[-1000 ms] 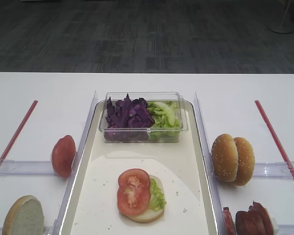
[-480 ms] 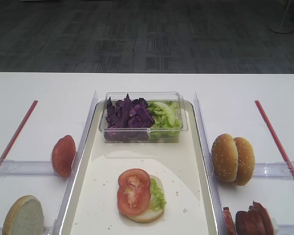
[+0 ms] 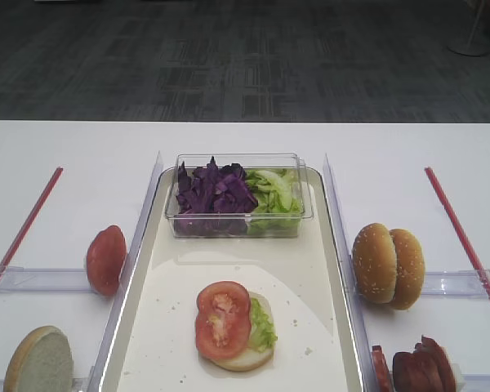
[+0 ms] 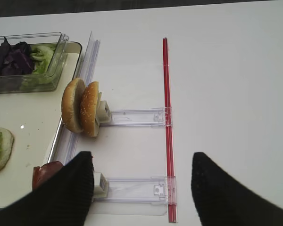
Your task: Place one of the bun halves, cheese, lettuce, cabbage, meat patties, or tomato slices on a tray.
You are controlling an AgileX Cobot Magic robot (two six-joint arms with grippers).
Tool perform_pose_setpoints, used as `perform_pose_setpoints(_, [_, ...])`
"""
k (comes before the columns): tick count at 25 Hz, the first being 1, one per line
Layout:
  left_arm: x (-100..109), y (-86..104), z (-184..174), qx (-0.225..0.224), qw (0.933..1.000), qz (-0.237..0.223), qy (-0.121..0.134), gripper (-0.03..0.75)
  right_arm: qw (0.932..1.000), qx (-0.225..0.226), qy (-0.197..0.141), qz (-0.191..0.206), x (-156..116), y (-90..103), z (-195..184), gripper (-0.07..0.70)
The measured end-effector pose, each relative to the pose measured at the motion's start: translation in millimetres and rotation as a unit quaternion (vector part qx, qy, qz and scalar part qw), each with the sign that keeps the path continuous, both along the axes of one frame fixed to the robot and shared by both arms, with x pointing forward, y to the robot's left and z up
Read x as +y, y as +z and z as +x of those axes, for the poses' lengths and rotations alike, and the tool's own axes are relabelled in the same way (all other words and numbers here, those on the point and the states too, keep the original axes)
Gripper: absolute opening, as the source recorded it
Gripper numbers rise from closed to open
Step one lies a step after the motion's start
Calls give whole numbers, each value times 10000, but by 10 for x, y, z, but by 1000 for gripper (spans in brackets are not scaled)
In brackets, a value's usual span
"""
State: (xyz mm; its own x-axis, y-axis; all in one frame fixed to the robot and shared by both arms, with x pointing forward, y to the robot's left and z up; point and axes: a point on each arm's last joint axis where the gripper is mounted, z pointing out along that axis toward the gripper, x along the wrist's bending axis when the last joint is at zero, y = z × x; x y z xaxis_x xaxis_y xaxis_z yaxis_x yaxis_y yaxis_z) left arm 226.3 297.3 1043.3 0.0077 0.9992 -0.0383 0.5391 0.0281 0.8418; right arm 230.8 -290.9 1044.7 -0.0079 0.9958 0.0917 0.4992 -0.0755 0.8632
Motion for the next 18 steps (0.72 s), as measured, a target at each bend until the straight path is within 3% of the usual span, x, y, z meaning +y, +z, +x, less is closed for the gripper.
perform_pose_setpoints(18, [0, -8, 3, 15, 10000, 0, 0, 475, 10000, 0, 0, 0, 0, 0, 0, 478])
